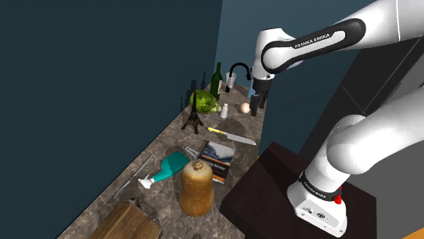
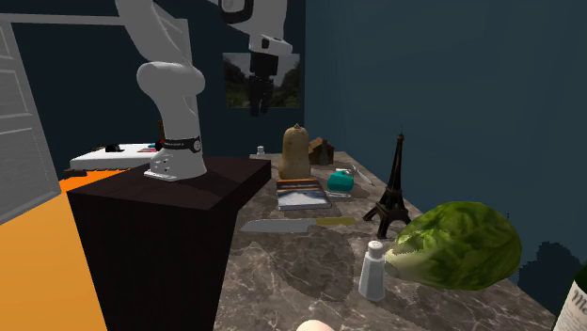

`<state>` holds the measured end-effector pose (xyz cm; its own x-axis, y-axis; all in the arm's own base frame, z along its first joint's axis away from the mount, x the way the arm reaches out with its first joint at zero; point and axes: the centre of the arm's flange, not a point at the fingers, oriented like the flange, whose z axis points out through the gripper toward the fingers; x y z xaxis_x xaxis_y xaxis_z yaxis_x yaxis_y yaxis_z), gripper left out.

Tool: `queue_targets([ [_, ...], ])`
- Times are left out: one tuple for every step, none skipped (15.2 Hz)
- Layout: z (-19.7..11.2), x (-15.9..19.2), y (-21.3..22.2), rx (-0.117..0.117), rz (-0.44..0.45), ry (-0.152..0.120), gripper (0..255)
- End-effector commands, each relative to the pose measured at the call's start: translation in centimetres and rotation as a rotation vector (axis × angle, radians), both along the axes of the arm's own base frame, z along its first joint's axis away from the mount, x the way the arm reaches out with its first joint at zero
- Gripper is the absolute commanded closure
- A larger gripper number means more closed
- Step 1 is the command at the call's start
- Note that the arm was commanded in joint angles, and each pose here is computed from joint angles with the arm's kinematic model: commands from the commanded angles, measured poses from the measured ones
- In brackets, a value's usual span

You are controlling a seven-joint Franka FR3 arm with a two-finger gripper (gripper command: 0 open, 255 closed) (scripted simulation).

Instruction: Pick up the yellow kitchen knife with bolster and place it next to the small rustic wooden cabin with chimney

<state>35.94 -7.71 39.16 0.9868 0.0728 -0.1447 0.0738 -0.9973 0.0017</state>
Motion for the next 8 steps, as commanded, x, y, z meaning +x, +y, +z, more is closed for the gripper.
queue_targets([
  [-2.3,1.0,-1.1,0.003,0.027,-0.006,0],
  [-3.4,1.5,-1.6,0.004,0.039,-0.007,0],
  [-4.6,2.1,-2.0,0.006,0.052,-0.009,0],
  [-5.7,2.6,-2.4,0.008,0.064,-0.010,0],
  [-6.8,3.1,-2.8,0.009,0.077,-0.012,0],
  [-7.9,3.7,-3.2,0.011,0.089,-0.014,0],
  [-9.0,4.2,-3.6,0.013,0.102,-0.015,0],
  [-10.1,4.8,-4.0,0.014,0.114,-0.017,0],
])
